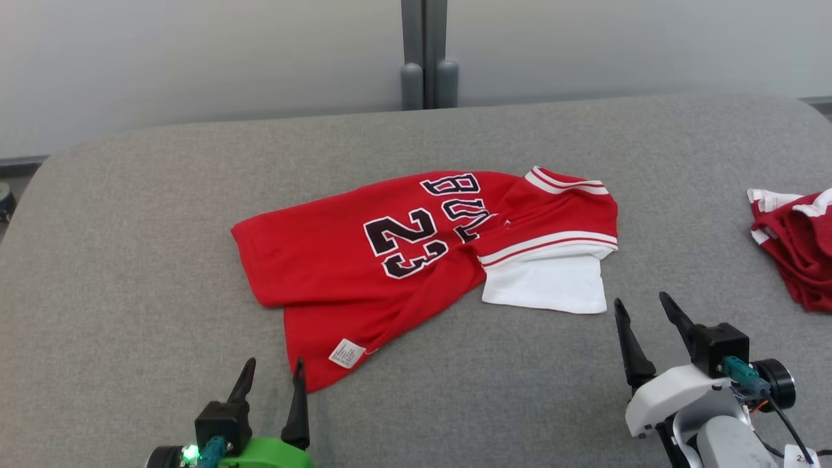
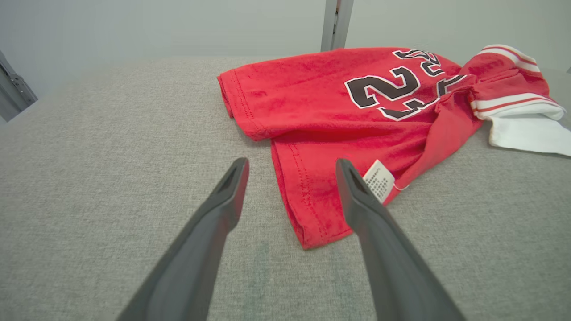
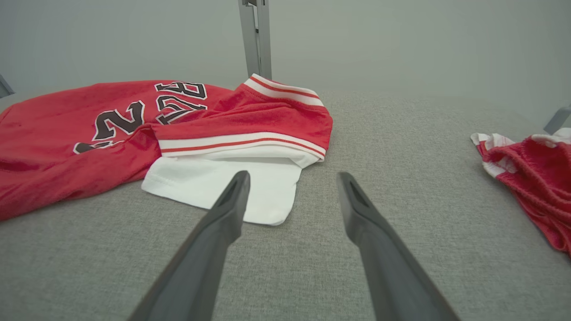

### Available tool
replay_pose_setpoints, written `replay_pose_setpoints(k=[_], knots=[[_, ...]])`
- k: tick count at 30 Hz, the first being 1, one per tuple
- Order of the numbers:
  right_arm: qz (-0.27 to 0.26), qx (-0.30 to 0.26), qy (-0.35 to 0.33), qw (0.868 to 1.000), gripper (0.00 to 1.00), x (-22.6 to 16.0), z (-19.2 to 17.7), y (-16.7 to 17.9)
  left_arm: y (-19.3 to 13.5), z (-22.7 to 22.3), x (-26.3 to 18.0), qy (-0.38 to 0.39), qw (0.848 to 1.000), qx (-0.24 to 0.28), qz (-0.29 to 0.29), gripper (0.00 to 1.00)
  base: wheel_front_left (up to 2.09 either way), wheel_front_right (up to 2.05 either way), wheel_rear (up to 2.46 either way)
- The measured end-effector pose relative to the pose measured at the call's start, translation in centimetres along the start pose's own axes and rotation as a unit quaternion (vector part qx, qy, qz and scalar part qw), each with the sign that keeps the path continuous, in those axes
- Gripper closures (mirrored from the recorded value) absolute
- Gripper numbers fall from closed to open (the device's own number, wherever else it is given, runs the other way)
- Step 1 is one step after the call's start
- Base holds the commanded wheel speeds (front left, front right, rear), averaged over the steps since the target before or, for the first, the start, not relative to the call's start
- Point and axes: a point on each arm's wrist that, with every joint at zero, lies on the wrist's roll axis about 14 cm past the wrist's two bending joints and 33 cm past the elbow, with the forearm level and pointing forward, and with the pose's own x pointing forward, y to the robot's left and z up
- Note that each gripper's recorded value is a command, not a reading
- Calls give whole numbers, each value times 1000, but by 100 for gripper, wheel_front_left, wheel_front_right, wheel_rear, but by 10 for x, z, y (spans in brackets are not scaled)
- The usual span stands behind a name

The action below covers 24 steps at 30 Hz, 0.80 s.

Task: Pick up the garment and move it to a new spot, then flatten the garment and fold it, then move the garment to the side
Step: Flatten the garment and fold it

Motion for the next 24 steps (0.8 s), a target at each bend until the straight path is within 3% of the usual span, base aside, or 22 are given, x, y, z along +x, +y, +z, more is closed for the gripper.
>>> replay_pose_setpoints(k=[5,15,24], knots=[[4,-6,8,1000,0,16,-5,0,-5,-11,16,22,999,-19,-13,0,0,0,0],[8,-22,76,997,0,44,-49,-3,-5,-71,28,123,991,-40,-17,0,0,0,0],[31,-35,140,989,0,53,-89,9,0,-79,31,135,990,-47,-11,0,0,0,0]])
